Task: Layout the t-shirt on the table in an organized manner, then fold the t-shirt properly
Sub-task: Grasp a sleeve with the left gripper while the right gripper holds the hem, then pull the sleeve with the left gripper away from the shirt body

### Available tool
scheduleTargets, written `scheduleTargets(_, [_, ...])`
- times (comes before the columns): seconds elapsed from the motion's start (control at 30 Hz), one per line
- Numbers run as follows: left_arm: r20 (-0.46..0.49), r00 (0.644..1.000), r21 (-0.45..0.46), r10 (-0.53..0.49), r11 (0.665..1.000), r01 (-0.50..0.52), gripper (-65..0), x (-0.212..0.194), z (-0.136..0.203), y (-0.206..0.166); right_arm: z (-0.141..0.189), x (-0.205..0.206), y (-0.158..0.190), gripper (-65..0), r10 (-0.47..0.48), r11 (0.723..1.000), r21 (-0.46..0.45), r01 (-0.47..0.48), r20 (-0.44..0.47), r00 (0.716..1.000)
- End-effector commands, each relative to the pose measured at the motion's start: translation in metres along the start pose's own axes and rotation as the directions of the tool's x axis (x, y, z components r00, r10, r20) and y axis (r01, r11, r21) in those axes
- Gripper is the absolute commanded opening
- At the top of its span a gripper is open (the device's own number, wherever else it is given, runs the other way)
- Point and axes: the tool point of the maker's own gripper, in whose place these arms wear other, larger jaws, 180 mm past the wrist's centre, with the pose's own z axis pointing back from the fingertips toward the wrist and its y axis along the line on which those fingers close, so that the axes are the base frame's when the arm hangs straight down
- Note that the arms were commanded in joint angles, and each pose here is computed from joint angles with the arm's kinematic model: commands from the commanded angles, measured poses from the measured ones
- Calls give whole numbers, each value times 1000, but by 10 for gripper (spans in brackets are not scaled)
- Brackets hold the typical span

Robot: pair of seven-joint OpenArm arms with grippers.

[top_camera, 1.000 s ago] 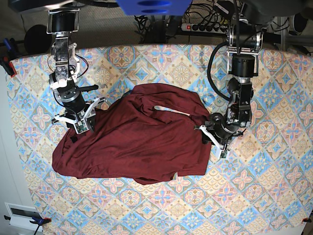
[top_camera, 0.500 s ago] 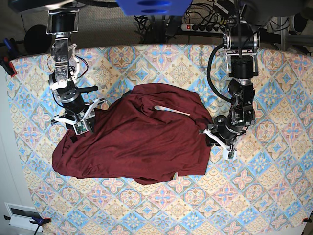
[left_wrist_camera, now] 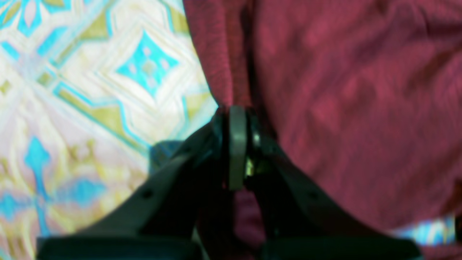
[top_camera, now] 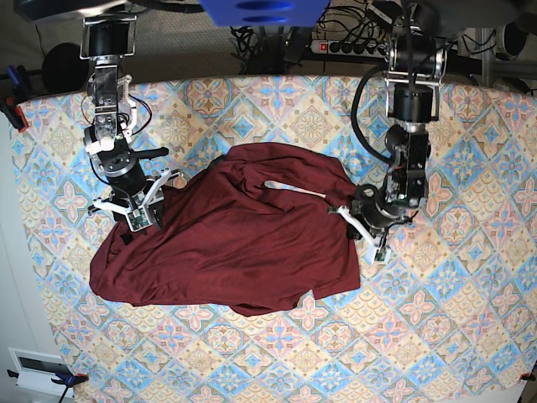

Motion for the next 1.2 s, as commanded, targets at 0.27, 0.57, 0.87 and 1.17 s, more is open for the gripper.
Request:
scheduleTargets(0.27, [67, 997, 129, -47, 991, 38, -650, -24, 112, 22, 1, 18, -9, -489, 9, 1000, -19, -8, 58, 998])
scheduleTargets(0.57, [4, 997, 148, -78, 986, 77, -650, -76, 168, 8, -2, 21, 12, -489, 25, 999, 33, -27, 63, 998])
scheduleTargets(0.87, [-37, 999, 221, -26, 975, 34, -624, -97, 187, 35, -3, 21, 21, -489, 31, 998, 57, -35, 64, 997])
scheduleTargets(1.17, [-109, 992, 99, 71, 993, -60, -361, -79, 194, 34, 9, 5, 28, -488, 22, 997, 70, -21, -6, 1000])
